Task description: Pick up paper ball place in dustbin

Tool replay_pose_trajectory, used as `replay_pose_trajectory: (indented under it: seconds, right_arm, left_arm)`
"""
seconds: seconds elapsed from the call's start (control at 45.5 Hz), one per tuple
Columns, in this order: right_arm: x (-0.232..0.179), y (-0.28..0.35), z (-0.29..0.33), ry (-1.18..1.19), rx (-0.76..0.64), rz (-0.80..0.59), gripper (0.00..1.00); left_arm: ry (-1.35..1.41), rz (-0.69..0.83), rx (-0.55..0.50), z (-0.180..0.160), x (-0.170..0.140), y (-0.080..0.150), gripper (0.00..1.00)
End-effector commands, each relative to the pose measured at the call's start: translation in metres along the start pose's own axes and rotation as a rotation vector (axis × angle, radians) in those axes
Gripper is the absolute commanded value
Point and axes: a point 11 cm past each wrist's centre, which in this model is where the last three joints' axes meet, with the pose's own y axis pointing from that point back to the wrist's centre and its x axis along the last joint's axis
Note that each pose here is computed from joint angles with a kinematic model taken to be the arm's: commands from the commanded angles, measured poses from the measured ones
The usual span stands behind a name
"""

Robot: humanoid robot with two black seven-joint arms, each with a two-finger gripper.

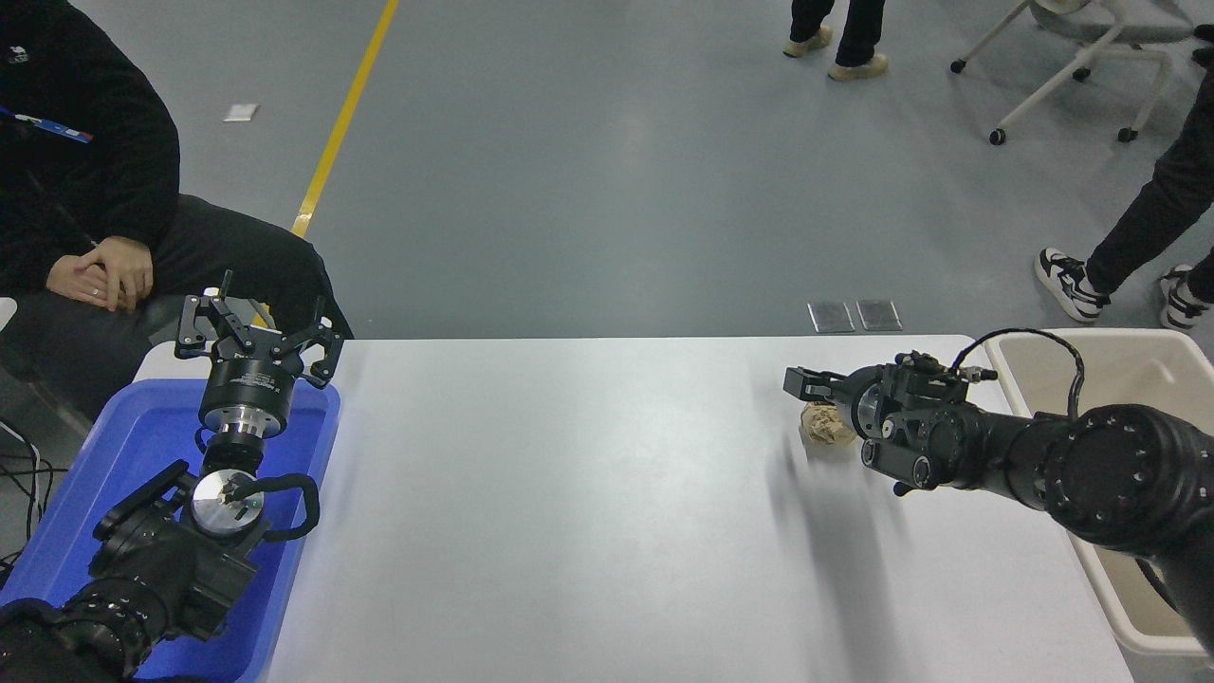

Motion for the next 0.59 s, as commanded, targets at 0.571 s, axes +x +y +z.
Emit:
replay_pose_trajectory:
  seconds: [0.571]
  right_arm:
    - [-0.034,-0.005,0.013,0.058,-0.019,-0.013,0.99]
  left_arm:
    - [0.0,0.001,0.0,0.0,0.0,0.0,0.99]
